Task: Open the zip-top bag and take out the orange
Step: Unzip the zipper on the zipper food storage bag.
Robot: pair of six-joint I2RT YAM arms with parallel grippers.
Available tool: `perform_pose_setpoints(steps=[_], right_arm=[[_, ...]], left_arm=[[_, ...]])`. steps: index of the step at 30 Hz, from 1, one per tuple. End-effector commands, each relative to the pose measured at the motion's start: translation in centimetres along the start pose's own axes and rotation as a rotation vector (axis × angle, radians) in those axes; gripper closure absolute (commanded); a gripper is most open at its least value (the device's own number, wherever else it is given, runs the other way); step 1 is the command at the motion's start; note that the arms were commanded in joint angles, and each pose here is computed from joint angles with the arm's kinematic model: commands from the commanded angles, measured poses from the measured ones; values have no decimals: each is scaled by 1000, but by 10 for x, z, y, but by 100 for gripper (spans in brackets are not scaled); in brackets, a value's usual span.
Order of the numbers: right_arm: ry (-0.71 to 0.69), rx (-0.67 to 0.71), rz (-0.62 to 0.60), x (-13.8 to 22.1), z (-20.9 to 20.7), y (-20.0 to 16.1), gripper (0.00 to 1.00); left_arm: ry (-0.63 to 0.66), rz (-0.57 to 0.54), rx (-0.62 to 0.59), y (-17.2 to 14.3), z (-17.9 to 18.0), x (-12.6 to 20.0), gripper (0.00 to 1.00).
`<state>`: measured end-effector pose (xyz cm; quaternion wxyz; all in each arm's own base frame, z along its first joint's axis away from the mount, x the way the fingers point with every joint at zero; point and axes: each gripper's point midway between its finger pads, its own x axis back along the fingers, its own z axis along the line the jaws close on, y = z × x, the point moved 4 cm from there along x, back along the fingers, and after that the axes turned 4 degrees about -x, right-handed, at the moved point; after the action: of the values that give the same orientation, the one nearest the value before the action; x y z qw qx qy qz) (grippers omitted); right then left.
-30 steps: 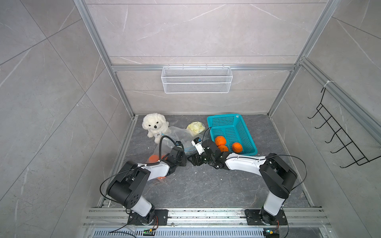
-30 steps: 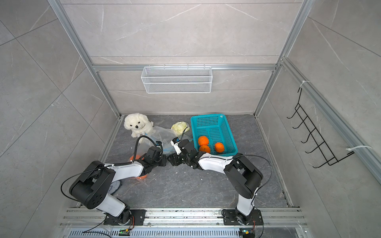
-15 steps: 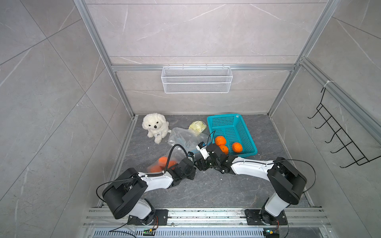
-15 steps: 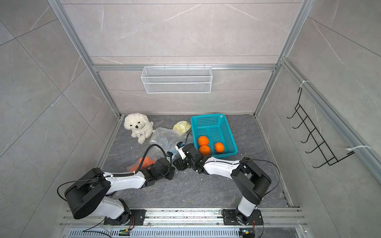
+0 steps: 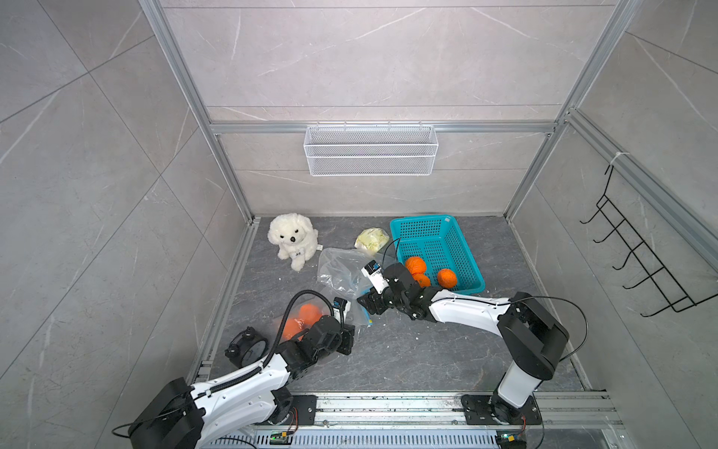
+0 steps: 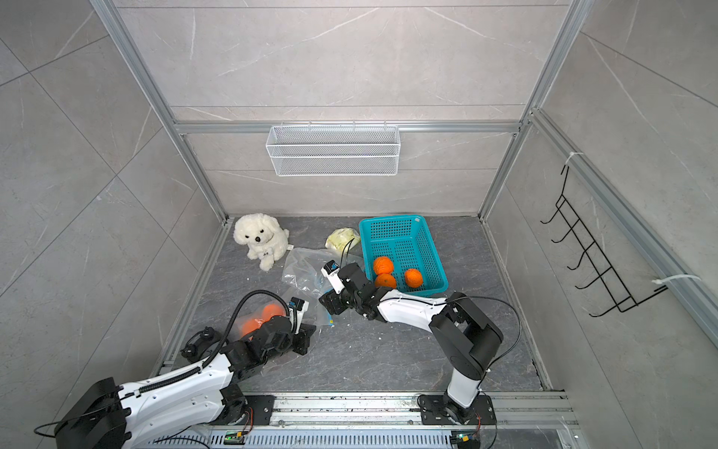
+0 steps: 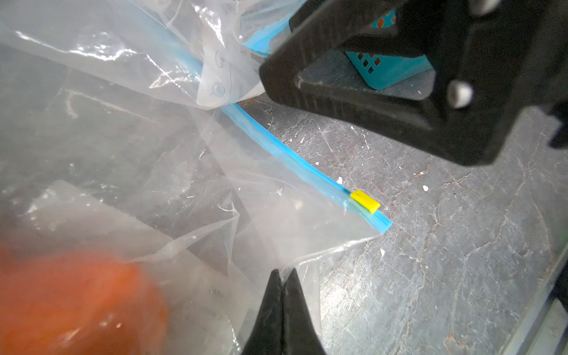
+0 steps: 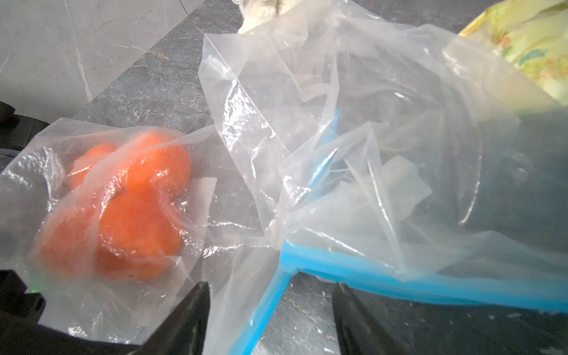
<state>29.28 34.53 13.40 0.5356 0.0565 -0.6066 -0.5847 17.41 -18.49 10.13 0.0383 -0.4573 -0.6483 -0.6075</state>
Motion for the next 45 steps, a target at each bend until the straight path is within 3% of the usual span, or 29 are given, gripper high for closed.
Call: perform_pose_setpoints(steps=[1,3,6,7,8,9,11,13,16,19,22,24,28,32,34,39,45], right_arm=[[23,168,-155,14,7,22,30],[44,273,-267,32,15,34,29],[71,435,-579,69,28,46,23],[63,476,-682,78,29,46,8],[57,510,-759,84,30,44,1],[56,579,-832,86,32,36,0],[109,770,-803,77,41,14,0],[180,793,-777,74,46,0,0],[236,775,-761,82,51,-10,0],[205,771,-707,90,48,-13,0],[153,685,-523,87,39,-6,0],[95,603,-337,88,30,2,0],[139,672,-299,101,38,-3,0],[308,759,-260,100,56,-24,23],[344,759,-212,92,57,-31,29],[390,780,-150,70,66,-36,39],[374,799,-242,52,76,-22,50]], left_arm=[[-34,-31,32,4,-2,11,100],[-47,-57,41,5,-3,19,100],[-89,-89,62,6,-6,27,100],[-98,-94,63,6,-7,29,100],[-97,-94,65,6,-6,31,100],[-100,-99,66,7,-7,33,100],[-126,-106,67,8,-10,36,100],[-160,-119,73,9,-13,40,100],[-99,-137,103,10,-4,46,100],[-80,-171,118,13,0,56,100],[-98,-191,126,16,-2,62,100],[-97,-195,127,18,-2,64,100],[-108,-199,138,22,-5,64,100],[-123,-217,151,28,-7,71,100],[-130,-225,156,30,-8,74,100],[-143,-239,170,30,-8,78,100],[-179,-233,166,31,-13,79,100]])
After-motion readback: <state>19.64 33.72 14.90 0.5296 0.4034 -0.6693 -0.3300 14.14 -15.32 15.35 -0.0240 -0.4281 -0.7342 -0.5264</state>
